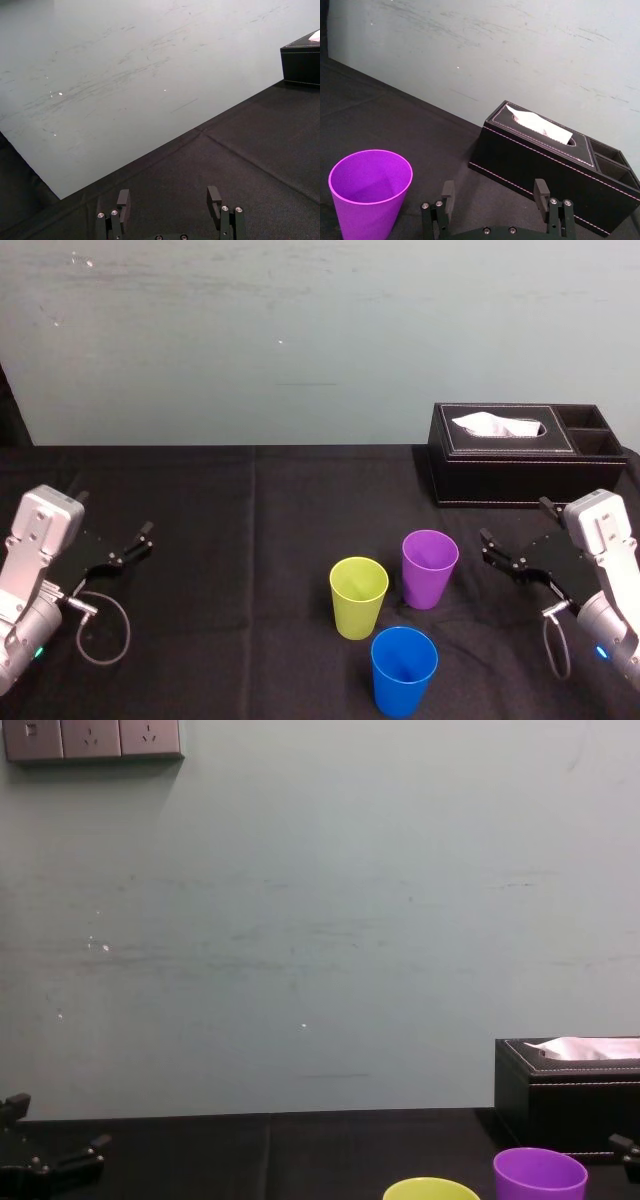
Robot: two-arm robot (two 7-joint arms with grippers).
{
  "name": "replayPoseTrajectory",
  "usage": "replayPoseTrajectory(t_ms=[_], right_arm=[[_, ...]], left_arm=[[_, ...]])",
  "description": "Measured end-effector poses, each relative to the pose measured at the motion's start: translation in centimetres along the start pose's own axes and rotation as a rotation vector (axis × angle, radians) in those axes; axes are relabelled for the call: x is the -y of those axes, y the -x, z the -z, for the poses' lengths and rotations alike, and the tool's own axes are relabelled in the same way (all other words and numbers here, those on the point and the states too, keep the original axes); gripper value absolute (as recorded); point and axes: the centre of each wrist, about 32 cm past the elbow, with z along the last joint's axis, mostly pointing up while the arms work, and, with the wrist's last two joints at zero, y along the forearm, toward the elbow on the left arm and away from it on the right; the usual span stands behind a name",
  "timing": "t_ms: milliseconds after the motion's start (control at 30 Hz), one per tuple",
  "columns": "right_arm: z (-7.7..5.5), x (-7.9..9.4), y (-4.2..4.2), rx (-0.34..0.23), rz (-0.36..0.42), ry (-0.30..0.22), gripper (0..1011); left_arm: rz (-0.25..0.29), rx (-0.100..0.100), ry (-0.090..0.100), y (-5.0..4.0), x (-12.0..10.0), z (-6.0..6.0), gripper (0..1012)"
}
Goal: Stack the three plastic cups sequentially using one hand.
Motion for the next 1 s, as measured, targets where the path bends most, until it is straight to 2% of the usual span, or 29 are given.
replayPoseTrajectory(t_ms=[1000], right_arm=[[0.00,0.00,0.00,0.000,0.000,0.000,1003]], left_arm=[[0.000,0.000,0.000,0.00,0.00,0.00,1000]])
